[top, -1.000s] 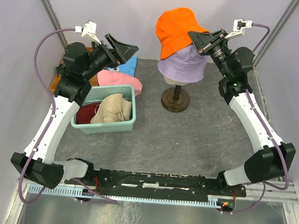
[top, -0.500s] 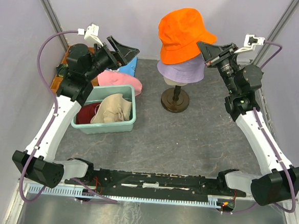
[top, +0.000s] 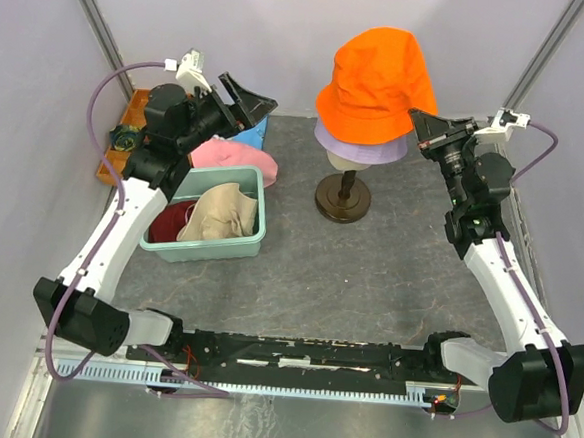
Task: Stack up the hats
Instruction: Stack the hat on the hat.
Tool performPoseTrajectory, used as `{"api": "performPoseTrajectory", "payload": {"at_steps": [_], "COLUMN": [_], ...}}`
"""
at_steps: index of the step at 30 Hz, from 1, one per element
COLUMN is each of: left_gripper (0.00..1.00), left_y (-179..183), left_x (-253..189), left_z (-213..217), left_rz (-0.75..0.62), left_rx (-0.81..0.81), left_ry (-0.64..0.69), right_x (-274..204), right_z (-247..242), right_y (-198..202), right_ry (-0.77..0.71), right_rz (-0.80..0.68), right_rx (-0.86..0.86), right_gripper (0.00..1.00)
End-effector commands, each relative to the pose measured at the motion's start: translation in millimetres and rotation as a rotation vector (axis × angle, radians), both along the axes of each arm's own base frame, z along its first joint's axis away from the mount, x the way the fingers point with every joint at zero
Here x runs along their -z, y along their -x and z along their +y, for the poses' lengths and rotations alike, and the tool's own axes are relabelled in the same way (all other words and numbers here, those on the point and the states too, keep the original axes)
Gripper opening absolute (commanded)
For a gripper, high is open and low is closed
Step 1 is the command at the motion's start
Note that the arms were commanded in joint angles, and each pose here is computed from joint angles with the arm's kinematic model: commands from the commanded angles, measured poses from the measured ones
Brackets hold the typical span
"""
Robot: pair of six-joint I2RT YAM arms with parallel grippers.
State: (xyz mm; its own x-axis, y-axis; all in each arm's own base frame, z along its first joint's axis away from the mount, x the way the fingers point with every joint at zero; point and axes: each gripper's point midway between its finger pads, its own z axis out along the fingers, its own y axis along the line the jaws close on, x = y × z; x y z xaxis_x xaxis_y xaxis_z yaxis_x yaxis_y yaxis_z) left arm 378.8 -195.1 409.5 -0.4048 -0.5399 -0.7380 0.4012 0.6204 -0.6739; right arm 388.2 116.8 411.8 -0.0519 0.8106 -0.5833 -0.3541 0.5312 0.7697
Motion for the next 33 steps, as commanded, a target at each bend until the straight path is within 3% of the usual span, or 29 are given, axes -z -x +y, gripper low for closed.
{"api": "performPoseTrajectory", "payload": {"at_steps": [1, 13, 33], "left_gripper": [0.91, 0.90, 0.89], "left_y": [-12.8, -48.4, -62.7], "left_x": [-6.0, -2.3, -24.1], "left_z": [-3.2, -17.0, -29.2], "left_rz": [-0.051, -0.042, -0.079], "left_rx": [0.007, 0.015, 0.052], "left_ry": [-0.013, 0.054, 0.136], "right_x": [4.7, 41.2, 123.0], "right_z": [-16.9, -9.4, -1.8], "right_y": [-7.2, -6.9, -9.0], "right_ry": [-0.092, -0.047, 0.011], "right_rz": [0.035, 0.167, 0.415], "right_rx": [0.036, -0.011, -0.120], "right_gripper": [0.00, 0.00, 0.00]}}
